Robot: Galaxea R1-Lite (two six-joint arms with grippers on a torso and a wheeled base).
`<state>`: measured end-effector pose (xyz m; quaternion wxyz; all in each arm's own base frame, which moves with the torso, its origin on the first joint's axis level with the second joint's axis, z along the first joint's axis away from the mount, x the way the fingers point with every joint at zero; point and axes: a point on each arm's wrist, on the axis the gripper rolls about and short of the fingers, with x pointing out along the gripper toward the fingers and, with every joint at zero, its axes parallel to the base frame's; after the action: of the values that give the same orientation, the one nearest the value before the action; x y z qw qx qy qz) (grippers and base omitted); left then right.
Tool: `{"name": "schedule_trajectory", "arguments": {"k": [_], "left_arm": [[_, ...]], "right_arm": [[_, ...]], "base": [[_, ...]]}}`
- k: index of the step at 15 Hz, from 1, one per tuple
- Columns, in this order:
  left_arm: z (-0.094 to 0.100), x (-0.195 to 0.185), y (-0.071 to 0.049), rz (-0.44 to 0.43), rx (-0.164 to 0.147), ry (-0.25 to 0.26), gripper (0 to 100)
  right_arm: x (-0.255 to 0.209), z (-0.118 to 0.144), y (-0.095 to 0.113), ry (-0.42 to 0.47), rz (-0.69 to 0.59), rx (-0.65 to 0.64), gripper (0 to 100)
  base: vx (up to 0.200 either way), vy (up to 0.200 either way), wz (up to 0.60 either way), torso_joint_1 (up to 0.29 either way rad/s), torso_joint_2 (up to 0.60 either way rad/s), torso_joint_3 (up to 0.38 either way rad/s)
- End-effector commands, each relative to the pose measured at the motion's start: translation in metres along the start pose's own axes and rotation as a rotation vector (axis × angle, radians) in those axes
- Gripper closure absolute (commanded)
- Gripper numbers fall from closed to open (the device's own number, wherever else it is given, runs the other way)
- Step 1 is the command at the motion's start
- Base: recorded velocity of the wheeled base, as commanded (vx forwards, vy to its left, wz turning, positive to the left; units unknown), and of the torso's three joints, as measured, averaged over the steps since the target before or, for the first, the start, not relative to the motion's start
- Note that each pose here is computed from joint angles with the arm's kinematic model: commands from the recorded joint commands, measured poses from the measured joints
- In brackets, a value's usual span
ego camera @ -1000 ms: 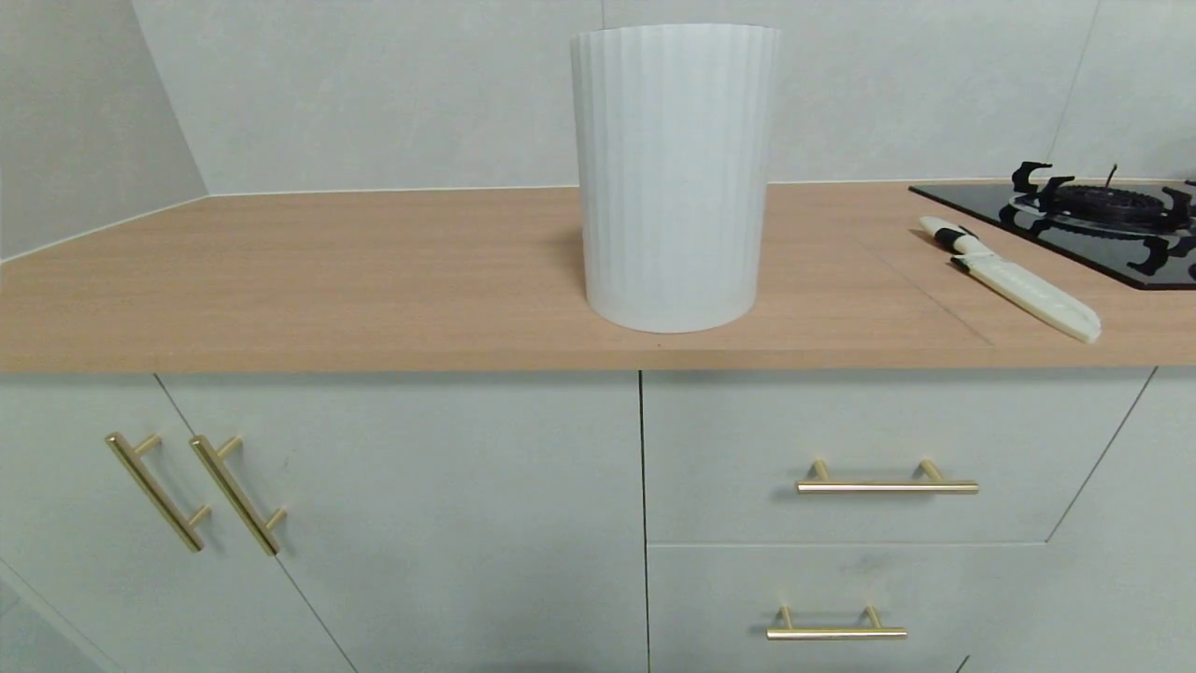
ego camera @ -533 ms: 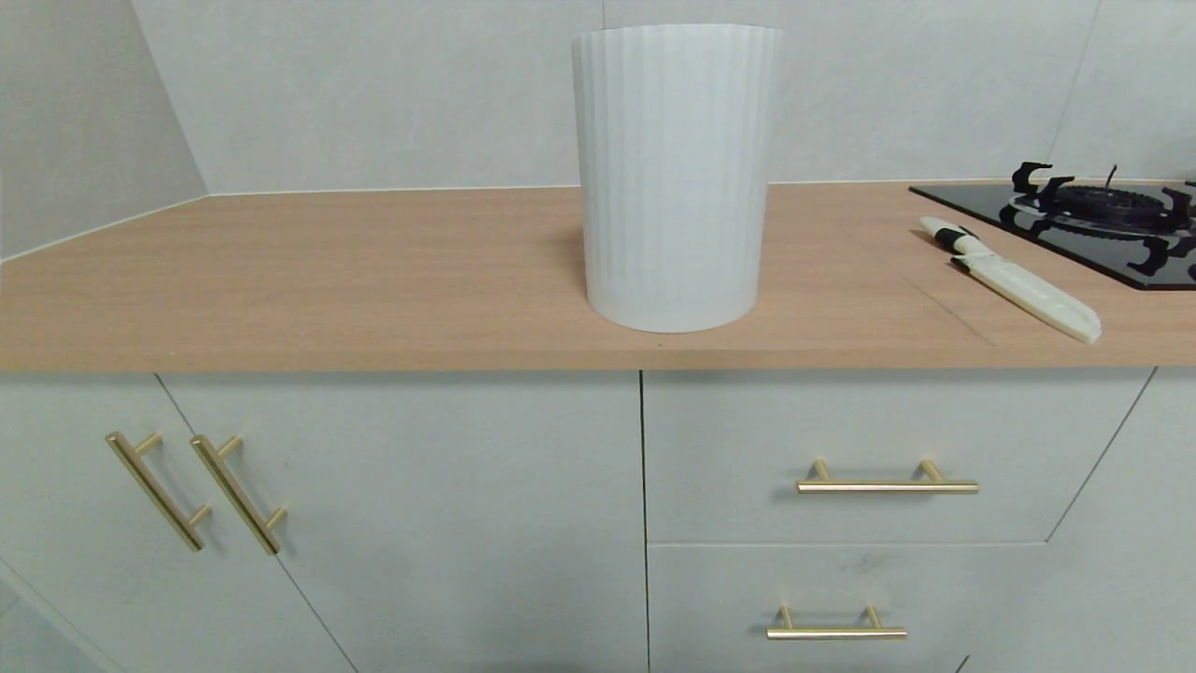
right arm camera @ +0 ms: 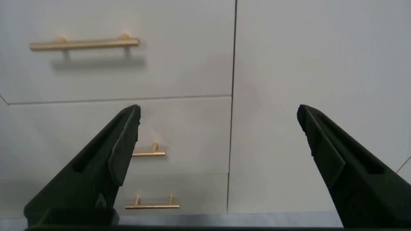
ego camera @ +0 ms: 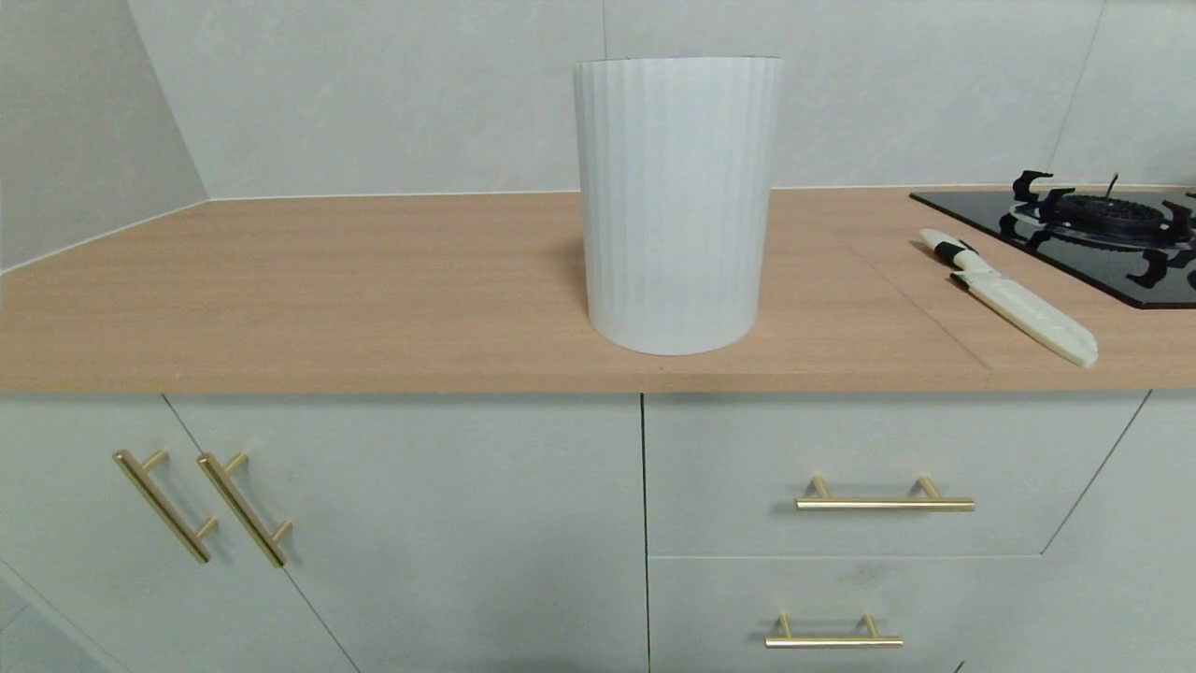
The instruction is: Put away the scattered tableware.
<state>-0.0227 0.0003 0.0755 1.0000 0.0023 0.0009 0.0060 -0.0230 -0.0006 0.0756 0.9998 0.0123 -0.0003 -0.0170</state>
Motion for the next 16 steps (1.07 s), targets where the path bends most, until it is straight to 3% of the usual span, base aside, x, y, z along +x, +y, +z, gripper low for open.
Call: {"name": "schedule_trajectory", "arguments": {"k": [1, 6, 16], "left_arm": [[0.0000, 0.0000, 0.0000, 0.000, 0.000, 0.000, 0], [0.0000, 0.0000, 0.0000, 0.000, 0.000, 0.000, 0], [0.0000, 0.0000, 0.0000, 0.000, 0.000, 0.000, 0]], "right_arm": [[0.0001, 0.0000, 0.0000, 0.002, 0.000, 0.000, 0], [0.0001, 0.0000, 0.0000, 0.002, 0.000, 0.000, 0], [0.0001, 0.0000, 0.0000, 0.002, 0.000, 0.000, 0]], "base": [[0.000, 0.000, 0.00, 0.207, -0.47, -0.295], [0.000, 0.000, 0.00, 0.157, -0.46, -0.265], [0.000, 0.000, 0.00, 0.016, -0.04, -0.025]]}}
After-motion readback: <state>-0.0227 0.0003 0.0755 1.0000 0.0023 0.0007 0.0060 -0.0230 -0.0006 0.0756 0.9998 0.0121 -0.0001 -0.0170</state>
